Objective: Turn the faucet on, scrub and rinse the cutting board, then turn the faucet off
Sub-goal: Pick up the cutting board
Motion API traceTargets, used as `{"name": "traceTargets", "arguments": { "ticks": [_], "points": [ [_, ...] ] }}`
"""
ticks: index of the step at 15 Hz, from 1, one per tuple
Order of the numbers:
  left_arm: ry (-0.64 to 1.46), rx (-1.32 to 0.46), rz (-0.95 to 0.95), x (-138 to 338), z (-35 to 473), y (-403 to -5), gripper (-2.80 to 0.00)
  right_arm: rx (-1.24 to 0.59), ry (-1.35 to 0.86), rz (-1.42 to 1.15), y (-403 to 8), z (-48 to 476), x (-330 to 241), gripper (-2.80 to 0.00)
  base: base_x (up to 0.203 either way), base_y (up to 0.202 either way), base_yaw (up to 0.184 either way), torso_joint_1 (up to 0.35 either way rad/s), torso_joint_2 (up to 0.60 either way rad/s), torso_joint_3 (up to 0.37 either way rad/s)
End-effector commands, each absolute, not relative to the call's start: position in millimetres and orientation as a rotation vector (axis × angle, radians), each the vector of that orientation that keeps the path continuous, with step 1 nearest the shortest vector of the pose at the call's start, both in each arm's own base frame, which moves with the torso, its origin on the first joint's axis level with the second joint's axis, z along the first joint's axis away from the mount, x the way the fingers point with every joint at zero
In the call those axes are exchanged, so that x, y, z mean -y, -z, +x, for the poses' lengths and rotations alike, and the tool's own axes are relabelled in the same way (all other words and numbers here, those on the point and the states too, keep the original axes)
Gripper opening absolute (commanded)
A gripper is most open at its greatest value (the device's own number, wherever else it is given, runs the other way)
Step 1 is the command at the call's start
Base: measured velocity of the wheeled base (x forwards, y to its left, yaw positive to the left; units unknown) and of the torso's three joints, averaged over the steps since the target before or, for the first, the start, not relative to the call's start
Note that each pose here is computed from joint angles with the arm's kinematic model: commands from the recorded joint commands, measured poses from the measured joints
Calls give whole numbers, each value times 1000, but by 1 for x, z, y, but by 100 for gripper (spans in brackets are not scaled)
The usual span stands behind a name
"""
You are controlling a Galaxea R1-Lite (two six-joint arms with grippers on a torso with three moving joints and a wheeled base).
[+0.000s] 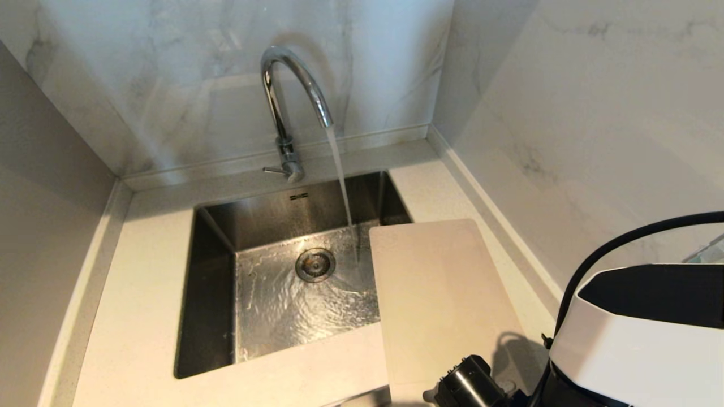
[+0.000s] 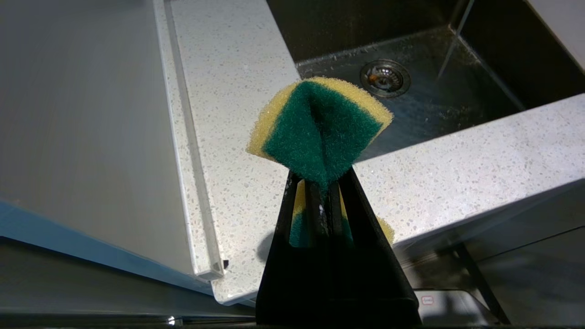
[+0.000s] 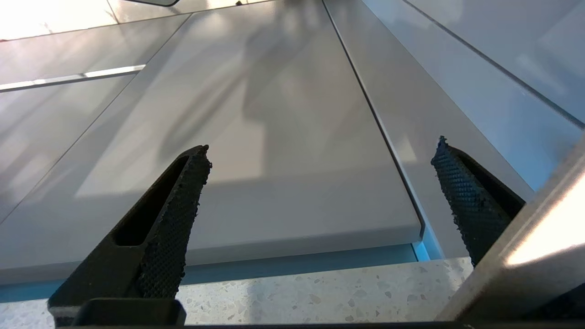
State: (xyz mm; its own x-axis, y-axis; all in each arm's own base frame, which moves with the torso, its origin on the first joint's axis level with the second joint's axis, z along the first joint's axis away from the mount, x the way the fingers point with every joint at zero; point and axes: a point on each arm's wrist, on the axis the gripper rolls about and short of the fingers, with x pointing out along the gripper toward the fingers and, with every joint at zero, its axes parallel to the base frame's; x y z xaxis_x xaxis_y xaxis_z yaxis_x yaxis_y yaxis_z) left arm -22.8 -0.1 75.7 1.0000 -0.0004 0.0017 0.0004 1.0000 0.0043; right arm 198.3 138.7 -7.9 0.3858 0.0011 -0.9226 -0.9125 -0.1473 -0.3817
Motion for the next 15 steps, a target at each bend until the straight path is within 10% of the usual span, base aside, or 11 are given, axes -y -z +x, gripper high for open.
{"name": "traceTargets", "arguments": {
  "ticks": [1,7,8,9,15],
  "points": [
    [0,2,5,0,-23,-76,-280,-854,-993,-1513,9,198,-140,0,0,0,0,0,0,0],
    [0,3,5,0,-23,-76,-280,-866,-986,-1543,12,196,-143,0,0,0,0,0,0,0],
    [0,2,5,0,-23,-76,-280,-867,-986,-1544,13,196,-143,-106,0,0,0,0,0,0],
    [0,3,4,0,-23,-76,-280,-868,-985,-1543,13,196,-142,-280,0,0,0,0,0,0],
    [0,2,4,0,-23,-76,-280,-868,-986,-1542,13,196,-143,-280,0,0,0,0,0,0]
  ]
}}
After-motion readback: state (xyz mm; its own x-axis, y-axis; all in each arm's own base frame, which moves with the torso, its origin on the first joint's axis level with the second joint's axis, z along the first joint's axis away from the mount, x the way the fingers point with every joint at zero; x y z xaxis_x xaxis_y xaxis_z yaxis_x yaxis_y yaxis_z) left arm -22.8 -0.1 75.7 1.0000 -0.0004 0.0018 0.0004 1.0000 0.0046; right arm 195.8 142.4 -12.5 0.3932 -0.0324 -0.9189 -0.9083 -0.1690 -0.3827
